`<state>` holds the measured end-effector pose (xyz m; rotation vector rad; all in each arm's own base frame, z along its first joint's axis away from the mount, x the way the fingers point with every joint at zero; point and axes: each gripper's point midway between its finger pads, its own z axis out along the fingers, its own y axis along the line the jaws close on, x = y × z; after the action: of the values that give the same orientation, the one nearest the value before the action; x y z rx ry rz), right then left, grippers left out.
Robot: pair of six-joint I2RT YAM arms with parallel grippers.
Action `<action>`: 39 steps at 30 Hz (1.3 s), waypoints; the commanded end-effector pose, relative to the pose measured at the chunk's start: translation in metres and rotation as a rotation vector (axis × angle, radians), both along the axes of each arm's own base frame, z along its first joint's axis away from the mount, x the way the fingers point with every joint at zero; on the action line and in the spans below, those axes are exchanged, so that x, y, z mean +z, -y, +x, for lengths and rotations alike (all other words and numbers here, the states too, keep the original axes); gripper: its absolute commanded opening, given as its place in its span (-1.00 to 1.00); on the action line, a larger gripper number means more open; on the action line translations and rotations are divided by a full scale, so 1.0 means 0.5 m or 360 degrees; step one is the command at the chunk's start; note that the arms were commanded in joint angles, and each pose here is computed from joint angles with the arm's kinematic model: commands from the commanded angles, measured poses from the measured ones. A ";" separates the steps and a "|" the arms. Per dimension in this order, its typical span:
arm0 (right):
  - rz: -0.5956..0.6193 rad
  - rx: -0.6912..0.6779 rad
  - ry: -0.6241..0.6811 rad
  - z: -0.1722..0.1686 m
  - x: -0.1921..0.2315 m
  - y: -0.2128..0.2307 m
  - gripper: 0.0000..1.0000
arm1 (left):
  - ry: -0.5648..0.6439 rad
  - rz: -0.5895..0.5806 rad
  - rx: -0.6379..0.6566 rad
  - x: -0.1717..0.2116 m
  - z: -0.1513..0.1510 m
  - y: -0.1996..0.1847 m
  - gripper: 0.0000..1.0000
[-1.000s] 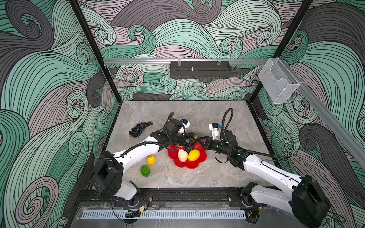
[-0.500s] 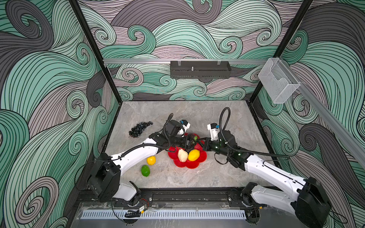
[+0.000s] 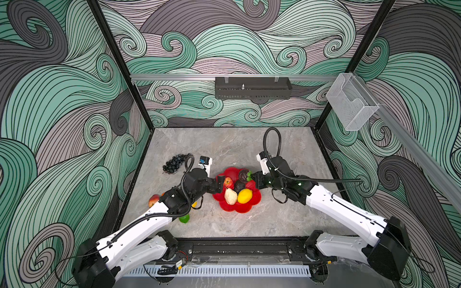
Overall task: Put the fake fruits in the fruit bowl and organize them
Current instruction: 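Open the left gripper and withdraw it while the right holds the plum over the bowl, then lower the dark plum into the bowl beside the avocado with the right gripper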
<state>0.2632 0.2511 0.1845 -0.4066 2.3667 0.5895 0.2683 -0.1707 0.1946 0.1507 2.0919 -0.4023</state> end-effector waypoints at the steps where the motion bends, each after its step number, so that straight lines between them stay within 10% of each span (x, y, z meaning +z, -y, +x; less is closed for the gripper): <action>1: -0.0280 0.0098 -0.0034 -0.021 -0.017 0.018 -1.00 | 0.0198 0.0177 0.0372 0.007 0.019 -0.105 0.80; 21: -0.0977 0.0151 -0.0052 0.047 -0.070 0.036 -1.00 | 0.0276 0.0291 0.0438 -0.014 0.008 -0.144 0.81; 39: -0.1227 0.0148 -0.0173 0.073 -0.130 0.042 -1.00 | 0.0281 0.0280 0.0431 -0.012 0.005 -0.145 0.81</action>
<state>0.2979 0.2361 0.1194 -0.8287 2.6118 -0.2531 0.2688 -0.1024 0.1814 0.0236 1.9621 -0.0523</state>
